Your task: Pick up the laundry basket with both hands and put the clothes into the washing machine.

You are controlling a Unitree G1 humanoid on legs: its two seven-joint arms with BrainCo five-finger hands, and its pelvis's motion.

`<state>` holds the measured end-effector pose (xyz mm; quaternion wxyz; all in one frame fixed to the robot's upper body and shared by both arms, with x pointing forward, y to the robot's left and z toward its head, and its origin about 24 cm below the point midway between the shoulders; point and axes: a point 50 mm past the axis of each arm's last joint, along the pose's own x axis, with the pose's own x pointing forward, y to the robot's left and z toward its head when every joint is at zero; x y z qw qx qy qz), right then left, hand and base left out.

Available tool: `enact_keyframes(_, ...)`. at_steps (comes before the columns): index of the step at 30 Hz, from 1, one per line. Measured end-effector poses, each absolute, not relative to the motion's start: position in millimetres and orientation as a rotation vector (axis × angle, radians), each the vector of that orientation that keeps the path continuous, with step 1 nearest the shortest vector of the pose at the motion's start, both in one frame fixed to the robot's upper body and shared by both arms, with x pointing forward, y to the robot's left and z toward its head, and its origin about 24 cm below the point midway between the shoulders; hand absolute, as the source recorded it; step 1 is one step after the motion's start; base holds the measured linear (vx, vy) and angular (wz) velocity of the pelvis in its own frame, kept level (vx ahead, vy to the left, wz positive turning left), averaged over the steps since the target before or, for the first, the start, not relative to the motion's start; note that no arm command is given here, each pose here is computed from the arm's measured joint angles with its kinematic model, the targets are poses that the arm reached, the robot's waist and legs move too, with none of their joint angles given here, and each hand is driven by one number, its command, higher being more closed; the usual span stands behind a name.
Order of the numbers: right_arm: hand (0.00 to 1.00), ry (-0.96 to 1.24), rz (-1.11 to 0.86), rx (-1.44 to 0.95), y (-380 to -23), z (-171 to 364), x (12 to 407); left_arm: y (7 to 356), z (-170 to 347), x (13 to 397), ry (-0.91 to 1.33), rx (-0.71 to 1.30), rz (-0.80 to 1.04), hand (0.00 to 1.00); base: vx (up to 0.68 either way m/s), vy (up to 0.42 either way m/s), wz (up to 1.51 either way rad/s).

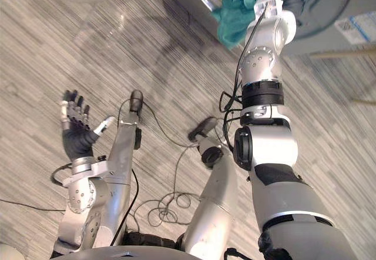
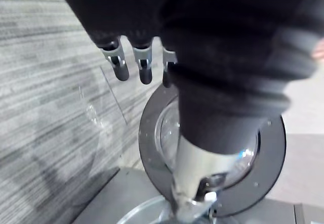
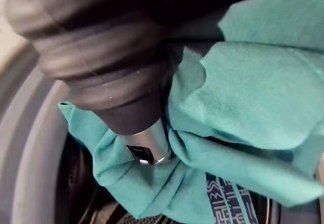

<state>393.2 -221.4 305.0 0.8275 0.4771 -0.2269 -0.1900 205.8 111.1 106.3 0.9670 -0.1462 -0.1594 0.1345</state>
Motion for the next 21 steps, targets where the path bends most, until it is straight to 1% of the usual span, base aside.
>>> enact_keyframes(2, 1.00, -0.415, -0.442, 1.003, -223.9, 279.1, 395.4, 102.5, 99.0, 205.9, -0.283, -0.305, 0.214, 0.00, 0.01, -0.041, 0.33)
enact_keyframes(5, 1.00, -0.395, -0.428, 1.008, -217.4, 265.9, 394.0, 104.0, 96.9, 204.6, -0.278, -0.310, 0.209, 0.00, 0.07, 0.013, -0.21)
enact_keyframes(9, 1.00, -0.486, -0.357, 1.000, -212.7, 283.6, 384.8, 102.7, 93.1, 207.0, -0.267, -0.298, 0.190, 0.00, 0.04, 0.054, -0.10)
enact_keyframes(11, 1.00, -0.537, -0.339, 1.013, -203.6, 294.9, 384.4, 101.8, 87.2, 214.5, -0.238, -0.278, 0.189, 0.00, 0.00, 0.104, -0.33)
enact_keyframes(14, 1.00, -0.573, -0.350, 1.021, -204.7, 299.6, 383.0, 97.9, 87.6, 221.1, -0.234, -0.267, 0.173, 0.00, -0.03, 0.110, -0.36)
enact_keyframes(17, 1.00, -0.572, -0.386, 1.015, -207.8, 295.4, 383.4, 97.6, 85.2, 217.4, -0.221, -0.270, 0.177, 0.00, 0.01, 0.080, -0.08)
enact_keyframes(21, 1.00, -0.598, -0.377, 1.021, -208.8, 300.4, 380.2, 92.4, 86.3, 216.3, -0.225, -0.264, 0.150, 0.00, 0.05, 0.062, -0.06)
